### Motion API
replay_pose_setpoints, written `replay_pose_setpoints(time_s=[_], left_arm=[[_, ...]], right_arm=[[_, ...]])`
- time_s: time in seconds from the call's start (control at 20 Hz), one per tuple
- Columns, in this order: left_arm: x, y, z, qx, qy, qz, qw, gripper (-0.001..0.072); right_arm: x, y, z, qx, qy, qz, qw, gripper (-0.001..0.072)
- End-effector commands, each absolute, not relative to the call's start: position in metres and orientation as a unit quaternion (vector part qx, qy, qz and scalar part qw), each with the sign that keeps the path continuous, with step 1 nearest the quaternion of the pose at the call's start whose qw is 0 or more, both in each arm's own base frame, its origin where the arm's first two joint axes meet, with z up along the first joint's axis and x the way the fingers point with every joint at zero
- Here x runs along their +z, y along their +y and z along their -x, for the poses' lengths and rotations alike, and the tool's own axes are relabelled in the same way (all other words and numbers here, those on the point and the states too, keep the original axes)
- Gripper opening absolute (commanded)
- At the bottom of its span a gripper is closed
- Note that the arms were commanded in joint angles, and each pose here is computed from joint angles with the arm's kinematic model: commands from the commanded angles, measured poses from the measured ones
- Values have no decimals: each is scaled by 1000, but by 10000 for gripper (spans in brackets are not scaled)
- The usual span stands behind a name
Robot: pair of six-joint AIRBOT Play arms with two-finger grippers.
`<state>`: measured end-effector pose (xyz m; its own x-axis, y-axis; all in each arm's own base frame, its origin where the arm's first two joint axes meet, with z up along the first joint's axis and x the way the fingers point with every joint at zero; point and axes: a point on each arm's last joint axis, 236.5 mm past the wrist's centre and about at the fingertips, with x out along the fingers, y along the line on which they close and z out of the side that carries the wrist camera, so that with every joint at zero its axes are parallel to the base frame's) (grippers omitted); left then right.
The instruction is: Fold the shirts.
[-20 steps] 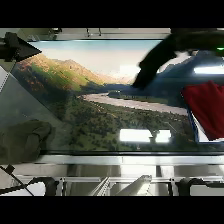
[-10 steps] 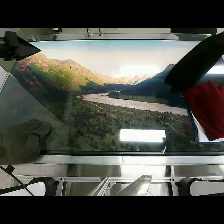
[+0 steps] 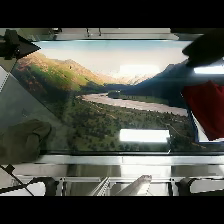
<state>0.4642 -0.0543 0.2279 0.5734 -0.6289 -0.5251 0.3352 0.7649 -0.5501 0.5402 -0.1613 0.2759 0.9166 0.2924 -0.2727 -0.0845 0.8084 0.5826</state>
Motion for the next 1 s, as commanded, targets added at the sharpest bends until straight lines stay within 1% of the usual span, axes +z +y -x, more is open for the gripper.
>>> replay_pose_setpoints(time_s=[0.0,0.05,0.1,0.2,0.3,0.55,0.7,0.8,0.85,0.95], left_arm=[[212,-63,-461,-294,396,201,847,13],[205,-70,-458,-304,409,200,837,13],[199,-76,-455,-313,422,199,827,13],[188,-91,-449,-332,443,194,810,12],[183,-105,-444,-347,456,189,797,13],[182,-131,-436,-372,462,174,786,13],[181,-142,-430,-384,469,168,777,13],[180,-148,-423,-394,478,162,768,13],[180,-149,-421,-396,480,161,766,12],[179,-153,-419,-400,481,159,764,13]], right_arm=[[198,-176,-489,28,341,-335,878,15],[175,-172,-474,19,386,-342,857,15],[163,-171,-462,4,407,-357,841,15],[157,-174,-441,-38,407,-379,830,15],[150,-179,-410,-97,408,-391,819,14],[71,-181,-309,-237,463,-388,761,15],[13,-173,-268,-271,482,-419,720,17],[-25,-163,-240,-288,506,-454,674,17],[-36,-162,-232,-295,508,-462,664,17],[-43,-168,-230,-303,500,-460,668,18]])
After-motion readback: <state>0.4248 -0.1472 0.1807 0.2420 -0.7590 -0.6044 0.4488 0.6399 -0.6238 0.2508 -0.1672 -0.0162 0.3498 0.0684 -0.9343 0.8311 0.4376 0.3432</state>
